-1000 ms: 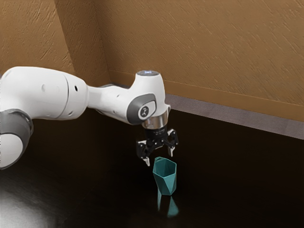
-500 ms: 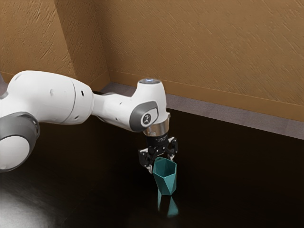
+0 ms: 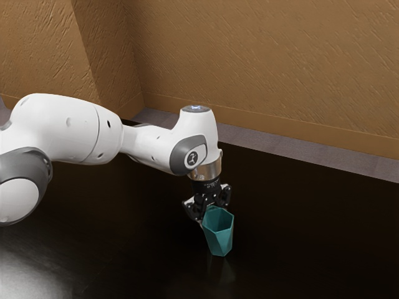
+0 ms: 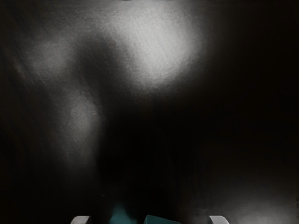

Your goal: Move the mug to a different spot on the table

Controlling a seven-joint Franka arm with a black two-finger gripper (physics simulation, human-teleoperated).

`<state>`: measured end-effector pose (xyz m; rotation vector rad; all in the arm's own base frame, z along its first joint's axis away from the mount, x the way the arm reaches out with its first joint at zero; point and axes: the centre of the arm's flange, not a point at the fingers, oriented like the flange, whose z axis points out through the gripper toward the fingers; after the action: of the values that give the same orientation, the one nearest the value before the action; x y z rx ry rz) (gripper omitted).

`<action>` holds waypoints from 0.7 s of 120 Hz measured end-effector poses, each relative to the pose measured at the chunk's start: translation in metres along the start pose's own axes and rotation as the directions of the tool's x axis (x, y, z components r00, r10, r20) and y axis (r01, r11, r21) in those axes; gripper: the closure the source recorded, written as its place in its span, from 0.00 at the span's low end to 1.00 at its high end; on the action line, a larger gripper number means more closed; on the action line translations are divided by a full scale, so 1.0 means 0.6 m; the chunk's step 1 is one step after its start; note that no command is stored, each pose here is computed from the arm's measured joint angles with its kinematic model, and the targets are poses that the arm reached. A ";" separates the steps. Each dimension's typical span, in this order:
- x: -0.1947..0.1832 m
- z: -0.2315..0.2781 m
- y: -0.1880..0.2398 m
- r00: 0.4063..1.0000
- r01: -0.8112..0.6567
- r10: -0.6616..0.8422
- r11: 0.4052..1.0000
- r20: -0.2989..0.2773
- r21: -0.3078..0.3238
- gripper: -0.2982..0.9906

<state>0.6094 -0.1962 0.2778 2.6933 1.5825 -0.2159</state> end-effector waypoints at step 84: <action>0.036 -0.046 -0.013 0.999 0.034 -0.034 0.999 -0.006 -0.021 0.71</action>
<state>0.6160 -0.1714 0.3030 2.6559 1.6244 -0.1908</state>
